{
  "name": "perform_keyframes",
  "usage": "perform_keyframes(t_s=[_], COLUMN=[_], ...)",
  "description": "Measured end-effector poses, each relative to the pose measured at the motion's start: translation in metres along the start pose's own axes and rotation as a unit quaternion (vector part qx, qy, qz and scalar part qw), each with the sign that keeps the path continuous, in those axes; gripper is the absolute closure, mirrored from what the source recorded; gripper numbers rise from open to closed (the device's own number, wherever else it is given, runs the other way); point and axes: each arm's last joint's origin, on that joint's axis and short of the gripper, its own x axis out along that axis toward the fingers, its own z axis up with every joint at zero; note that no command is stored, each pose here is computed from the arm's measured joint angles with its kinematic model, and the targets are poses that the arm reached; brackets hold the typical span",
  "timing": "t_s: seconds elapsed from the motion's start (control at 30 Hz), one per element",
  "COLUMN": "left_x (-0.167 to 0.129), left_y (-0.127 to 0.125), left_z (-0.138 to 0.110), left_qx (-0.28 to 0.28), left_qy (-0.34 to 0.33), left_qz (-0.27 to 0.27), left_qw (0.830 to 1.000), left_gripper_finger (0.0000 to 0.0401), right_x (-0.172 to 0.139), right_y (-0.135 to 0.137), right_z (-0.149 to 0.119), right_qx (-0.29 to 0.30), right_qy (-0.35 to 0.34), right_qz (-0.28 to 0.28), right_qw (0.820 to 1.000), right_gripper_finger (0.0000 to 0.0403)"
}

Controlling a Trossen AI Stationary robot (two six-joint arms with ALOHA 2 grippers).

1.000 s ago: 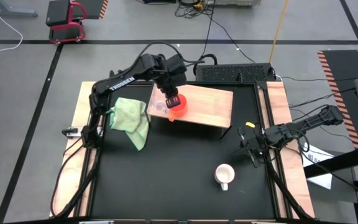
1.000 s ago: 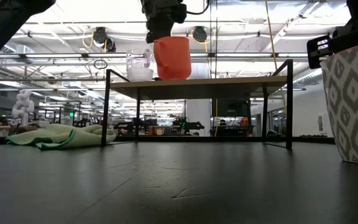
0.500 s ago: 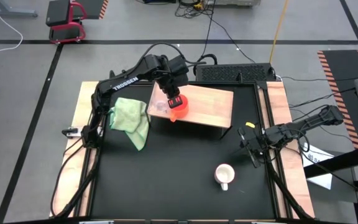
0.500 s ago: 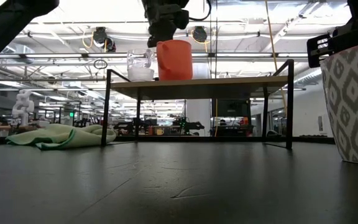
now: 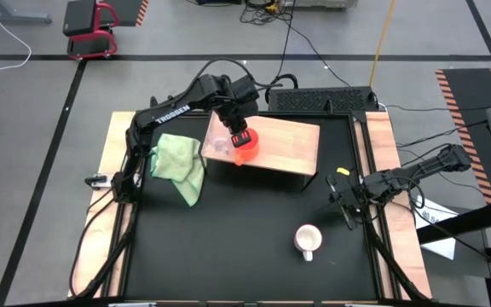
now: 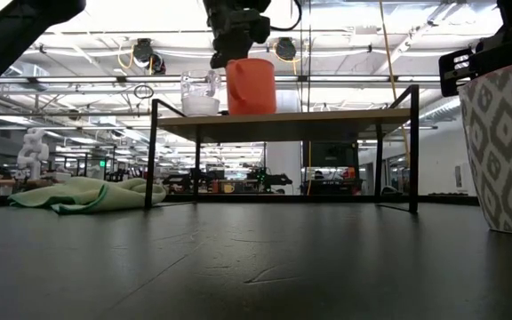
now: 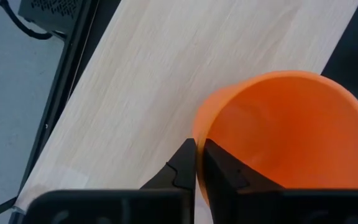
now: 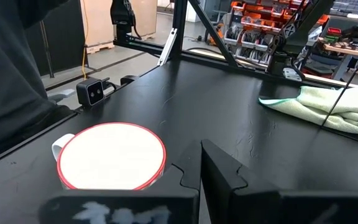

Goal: Stack small to large cups/mugs on shelf
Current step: Put the orange mug on the shelf, then put the white mug on the shelf

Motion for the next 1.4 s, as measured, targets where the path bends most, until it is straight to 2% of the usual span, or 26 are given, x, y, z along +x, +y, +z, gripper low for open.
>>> perform_keyframes(t_s=[0.23, 0.53, 0.77, 0.97, 1.13, 1.23, 1.3, 1.4], left_x=[0.0, -0.002, -0.006, -0.033, -0.066, -0.083, -0.095, -0.116], left_y=[0.0, -0.005, -0.004, -0.004, -0.009, -0.017, -0.023, -0.027], left_z=[0.0, -0.001, -0.001, -0.003, -0.014, -0.02, -0.026, -0.035], left_qx=[0.0, 0.013, 0.014, 0.017, 0.026, 0.059, 0.08, 0.08], left_qy=[0.001, 0.002, -0.009, -0.061, -0.101, -0.116, -0.129, -0.151], left_qz=[-0.001, -0.004, 0.001, 0.005, 0.01, 0.017, 0.046, 0.08], left_qw=[1.0, 1.0, 1.0, 0.998, 0.995, 0.991, 0.987, 0.982], left_gripper_finger=[0.0387, 0.033, 0.032, 0.0319, 0.0322, 0.0355, 0.0387, 0.0395], right_x=[0.0, 0.0, 0.0, 0.0, 0.0, 0.0, 0.0, 0.0], right_y=[0.0, 0.0, 0.0, 0.0, 0.0, 0.0, 0.0, 0.0], right_z=[0.0, 0.0, -0.001, -0.001, -0.001, -0.001, -0.001, -0.001], right_qx=[0.0, 0.0, 0.0, 0.002, 0.002, 0.002, 0.006, 0.011], right_qy=[0.0, 0.001, 0.003, 0.004, 0.004, 0.004, 0.004, 0.003], right_qz=[0.0, 0.0, 0.001, 0.001, 0.001, 0.001, 0.001, 0.001], right_qw=[1.0, 1.0, 1.0, 1.0, 1.0, 1.0, 1.0, 1.0], right_gripper_finger=[0.0403, 0.0403, 0.0403, 0.0403, 0.0403, 0.0403, 0.0403, 0.0403])
